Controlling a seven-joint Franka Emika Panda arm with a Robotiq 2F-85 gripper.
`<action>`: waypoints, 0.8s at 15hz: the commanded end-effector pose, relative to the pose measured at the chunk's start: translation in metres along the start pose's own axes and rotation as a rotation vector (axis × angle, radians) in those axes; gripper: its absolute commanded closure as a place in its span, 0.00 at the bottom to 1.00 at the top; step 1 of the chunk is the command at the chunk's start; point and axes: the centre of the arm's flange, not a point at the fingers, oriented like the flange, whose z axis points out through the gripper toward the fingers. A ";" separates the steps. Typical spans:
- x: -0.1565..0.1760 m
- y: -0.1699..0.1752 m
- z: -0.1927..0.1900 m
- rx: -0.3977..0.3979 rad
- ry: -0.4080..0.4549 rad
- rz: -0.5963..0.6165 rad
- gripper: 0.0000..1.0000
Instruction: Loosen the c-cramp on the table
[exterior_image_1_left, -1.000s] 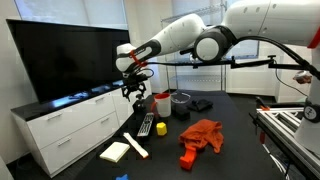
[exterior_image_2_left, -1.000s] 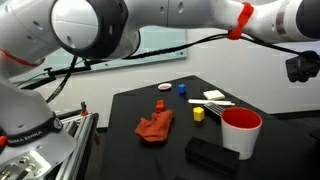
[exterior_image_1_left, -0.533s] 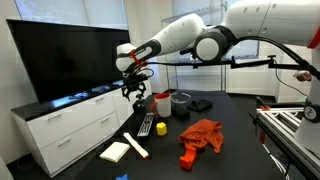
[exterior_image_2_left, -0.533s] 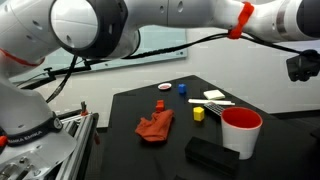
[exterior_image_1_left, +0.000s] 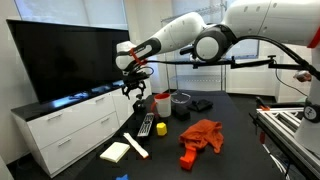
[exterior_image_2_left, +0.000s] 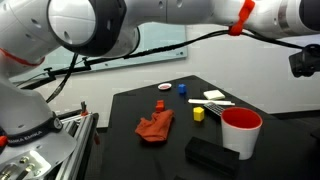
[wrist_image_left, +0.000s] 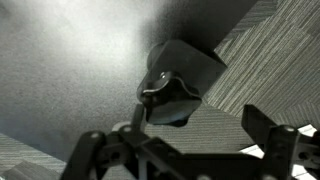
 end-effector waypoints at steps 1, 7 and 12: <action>0.000 0.002 -0.011 -0.016 0.010 -0.010 0.00; -0.002 0.006 -0.010 -0.033 -0.014 -0.006 0.00; -0.001 0.008 -0.011 -0.032 -0.003 0.009 0.51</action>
